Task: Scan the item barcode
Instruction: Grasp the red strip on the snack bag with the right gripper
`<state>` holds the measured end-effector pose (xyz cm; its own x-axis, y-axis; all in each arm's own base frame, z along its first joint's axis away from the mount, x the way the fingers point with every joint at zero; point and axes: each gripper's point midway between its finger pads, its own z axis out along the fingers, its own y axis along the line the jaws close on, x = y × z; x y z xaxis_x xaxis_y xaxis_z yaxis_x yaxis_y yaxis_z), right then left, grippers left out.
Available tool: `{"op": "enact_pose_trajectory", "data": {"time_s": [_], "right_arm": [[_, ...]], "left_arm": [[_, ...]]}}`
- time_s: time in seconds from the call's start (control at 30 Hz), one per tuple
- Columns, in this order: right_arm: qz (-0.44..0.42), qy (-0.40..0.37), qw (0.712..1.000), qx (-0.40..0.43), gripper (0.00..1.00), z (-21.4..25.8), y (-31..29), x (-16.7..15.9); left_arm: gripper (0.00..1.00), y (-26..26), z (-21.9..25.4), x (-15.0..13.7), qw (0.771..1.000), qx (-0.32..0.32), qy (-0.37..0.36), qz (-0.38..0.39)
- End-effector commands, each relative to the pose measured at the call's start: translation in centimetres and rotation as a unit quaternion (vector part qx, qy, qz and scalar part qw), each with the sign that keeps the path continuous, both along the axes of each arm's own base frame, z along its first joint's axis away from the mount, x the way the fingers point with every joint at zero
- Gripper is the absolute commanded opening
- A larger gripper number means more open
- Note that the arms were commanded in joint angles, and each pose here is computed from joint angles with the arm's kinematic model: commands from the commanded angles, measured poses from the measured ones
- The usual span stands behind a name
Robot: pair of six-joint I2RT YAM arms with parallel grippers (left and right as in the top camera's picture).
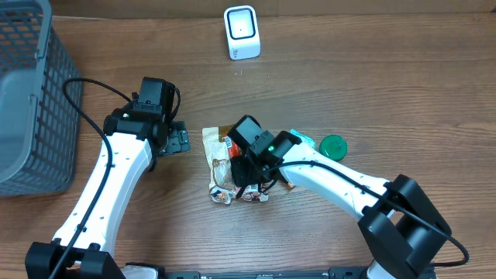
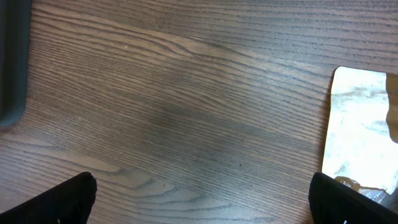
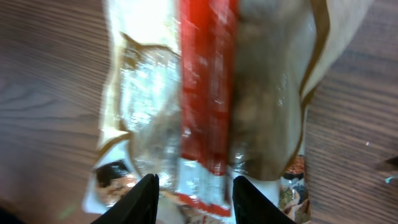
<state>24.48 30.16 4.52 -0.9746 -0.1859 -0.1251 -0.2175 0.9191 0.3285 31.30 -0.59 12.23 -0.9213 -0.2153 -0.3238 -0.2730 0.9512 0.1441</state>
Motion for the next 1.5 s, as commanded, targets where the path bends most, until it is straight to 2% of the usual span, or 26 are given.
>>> {"op": "enact_pose_trajectory", "data": {"time_s": [0.0, 0.17, 0.5, 1.1, 1.17, 1.23, 1.47], "right_arm": [[-0.028, 0.015, 0.999, -0.010, 0.40, -1.9, -0.9, -0.7], [-0.035, 0.013, 0.999, -0.004, 0.39, -2.0, -0.9, -0.4], [-0.036, 0.008, 0.999, 0.002, 0.24, -1.9, -0.6, -0.1], [-0.066, 0.005, 0.998, 0.016, 0.19, -2.8, -0.5, 0.1], [-0.066, 0.004, 0.998, 0.020, 0.14, -2.7, -0.4, 0.2], [-0.066, 0.002, 0.998, 0.022, 0.04, -2.7, -0.3, 0.3], [-0.065, 0.028, 0.996, 0.054, 0.04, -1.9, 0.1, 0.2]], "left_arm": [[1.00, 0.0, 0.8, 0.5, 1.000, 0.002, -0.015, 0.000], [1.00, 0.0, 0.8, 0.5, 1.000, 0.002, -0.015, 0.000], [1.00, 0.0, 0.8, 0.5, 1.000, 0.002, -0.015, 0.000], [1.00, 0.0, 0.8, 0.5, 1.000, 0.002, -0.015, 0.000], [1.00, 0.0, 0.8, 0.5, 1.000, 0.002, -0.015, 0.000], [1.00, 0.0, 0.8, 0.5, 1.000, 0.002, -0.015, 0.000], [1.00, 0.0, 0.8, 0.5, 1.000, 0.002, -0.015, 0.000]]}}
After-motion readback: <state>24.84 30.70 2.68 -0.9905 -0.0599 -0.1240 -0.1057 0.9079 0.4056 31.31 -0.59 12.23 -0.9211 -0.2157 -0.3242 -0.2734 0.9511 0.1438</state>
